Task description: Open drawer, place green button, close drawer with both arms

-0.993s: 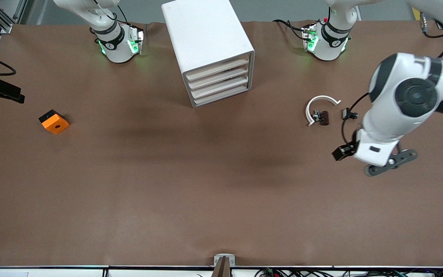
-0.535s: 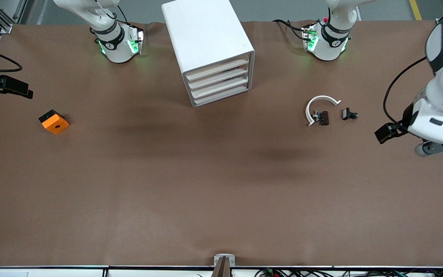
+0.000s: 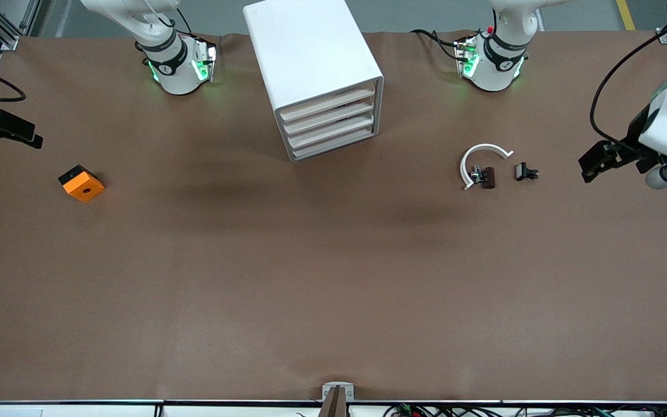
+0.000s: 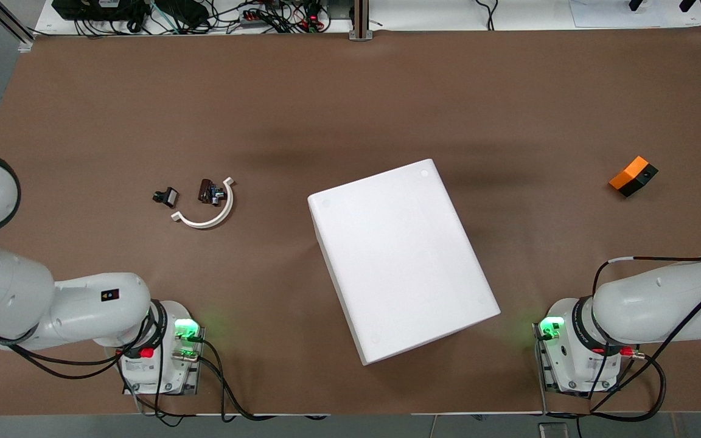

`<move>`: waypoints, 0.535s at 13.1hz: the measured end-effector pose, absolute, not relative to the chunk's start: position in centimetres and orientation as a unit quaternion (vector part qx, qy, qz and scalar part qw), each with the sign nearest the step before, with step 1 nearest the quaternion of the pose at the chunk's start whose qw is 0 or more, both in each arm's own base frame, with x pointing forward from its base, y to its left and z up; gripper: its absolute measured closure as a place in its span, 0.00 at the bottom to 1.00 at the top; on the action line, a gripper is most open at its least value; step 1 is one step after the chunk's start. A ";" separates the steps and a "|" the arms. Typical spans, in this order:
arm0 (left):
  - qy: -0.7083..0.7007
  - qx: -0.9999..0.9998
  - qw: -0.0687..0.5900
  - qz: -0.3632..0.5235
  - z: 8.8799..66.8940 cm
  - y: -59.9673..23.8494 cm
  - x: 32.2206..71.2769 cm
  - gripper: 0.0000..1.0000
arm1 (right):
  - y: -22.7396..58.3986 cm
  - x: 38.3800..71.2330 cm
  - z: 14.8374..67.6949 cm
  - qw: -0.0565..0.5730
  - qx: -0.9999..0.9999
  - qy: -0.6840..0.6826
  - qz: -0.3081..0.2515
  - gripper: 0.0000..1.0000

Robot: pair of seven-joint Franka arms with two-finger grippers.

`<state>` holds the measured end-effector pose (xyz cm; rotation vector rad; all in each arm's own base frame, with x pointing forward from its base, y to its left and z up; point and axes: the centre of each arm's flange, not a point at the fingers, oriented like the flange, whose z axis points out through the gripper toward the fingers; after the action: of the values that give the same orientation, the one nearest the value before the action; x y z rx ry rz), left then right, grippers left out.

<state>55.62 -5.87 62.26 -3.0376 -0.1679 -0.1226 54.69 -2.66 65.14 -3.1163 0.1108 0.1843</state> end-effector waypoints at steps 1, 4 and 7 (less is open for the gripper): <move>-0.050 -0.997 0.048 -0.038 62.6 -5.6 54.6 0.00 | -2.6 54.3 65.3 0.009 -0.998 0.035 0.056 0.00; -0.048 -0.997 0.048 -0.030 63.4 -5.5 52.3 0.00 | -2.4 53.7 66.2 0.010 -0.999 0.032 0.030 0.00; -0.047 -0.998 0.035 -0.017 64.3 -5.8 50.9 0.00 | -2.6 52.6 66.1 0.012 -0.999 0.033 -0.005 0.00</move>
<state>50.87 -5.79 64.34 -3.0678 -0.1455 -0.0522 52.64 -2.55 66.12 -3.1155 0.1023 -0.0143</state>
